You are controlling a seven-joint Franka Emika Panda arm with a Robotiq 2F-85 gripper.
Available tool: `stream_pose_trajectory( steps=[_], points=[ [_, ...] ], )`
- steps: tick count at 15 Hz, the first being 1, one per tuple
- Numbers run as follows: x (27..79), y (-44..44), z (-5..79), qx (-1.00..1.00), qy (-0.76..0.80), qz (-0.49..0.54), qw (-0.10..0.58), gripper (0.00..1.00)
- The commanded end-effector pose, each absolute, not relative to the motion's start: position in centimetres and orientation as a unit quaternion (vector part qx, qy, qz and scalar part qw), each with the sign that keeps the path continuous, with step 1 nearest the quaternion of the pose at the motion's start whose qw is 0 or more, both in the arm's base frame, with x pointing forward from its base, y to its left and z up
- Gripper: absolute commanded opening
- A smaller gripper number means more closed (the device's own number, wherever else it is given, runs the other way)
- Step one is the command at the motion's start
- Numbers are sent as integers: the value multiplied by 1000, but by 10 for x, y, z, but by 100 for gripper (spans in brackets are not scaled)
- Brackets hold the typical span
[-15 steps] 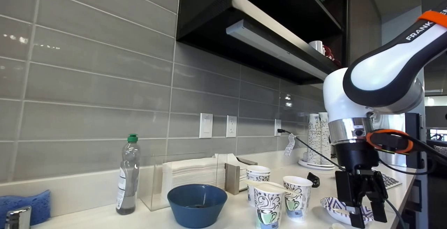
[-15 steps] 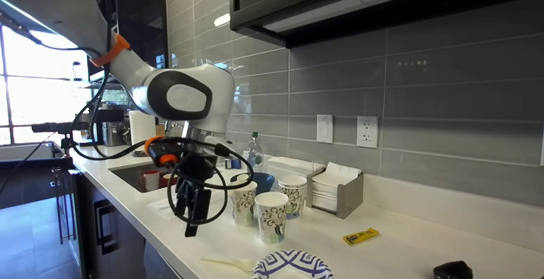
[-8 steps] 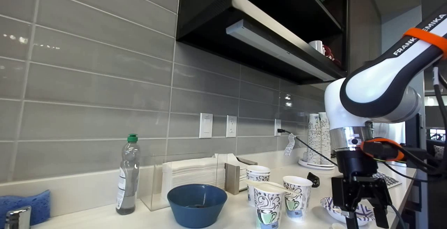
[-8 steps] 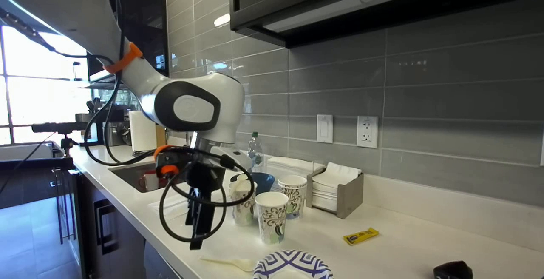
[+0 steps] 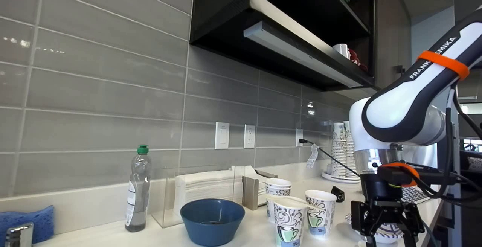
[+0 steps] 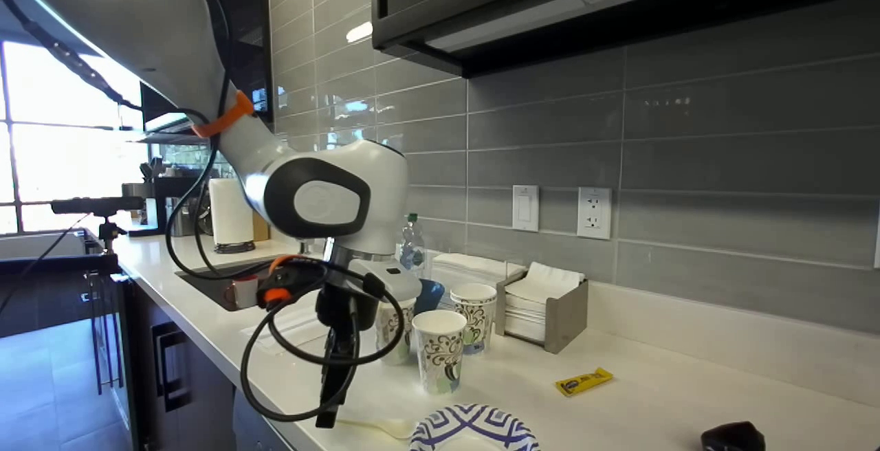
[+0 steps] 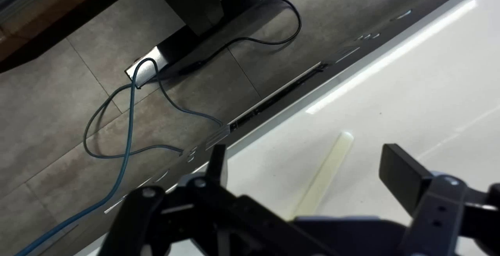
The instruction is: Pick up the plastic spoon, put it on the paper cup on the left, pick up the plastic spoon and put it on the paper cup on the right
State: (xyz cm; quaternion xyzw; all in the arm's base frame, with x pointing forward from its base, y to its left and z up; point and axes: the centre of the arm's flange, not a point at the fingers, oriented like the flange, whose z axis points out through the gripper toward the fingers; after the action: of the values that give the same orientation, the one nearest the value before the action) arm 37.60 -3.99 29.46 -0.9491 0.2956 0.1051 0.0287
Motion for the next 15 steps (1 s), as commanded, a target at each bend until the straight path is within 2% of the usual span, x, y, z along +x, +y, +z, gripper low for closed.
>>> stream_pose_trajectory(
  steps=[1, 15],
  points=[
    [388, -43, 289, -936, 336, 98, 31, 100],
    [423, -52, 272, -920, 380, 97, 20, 97]
  ],
)
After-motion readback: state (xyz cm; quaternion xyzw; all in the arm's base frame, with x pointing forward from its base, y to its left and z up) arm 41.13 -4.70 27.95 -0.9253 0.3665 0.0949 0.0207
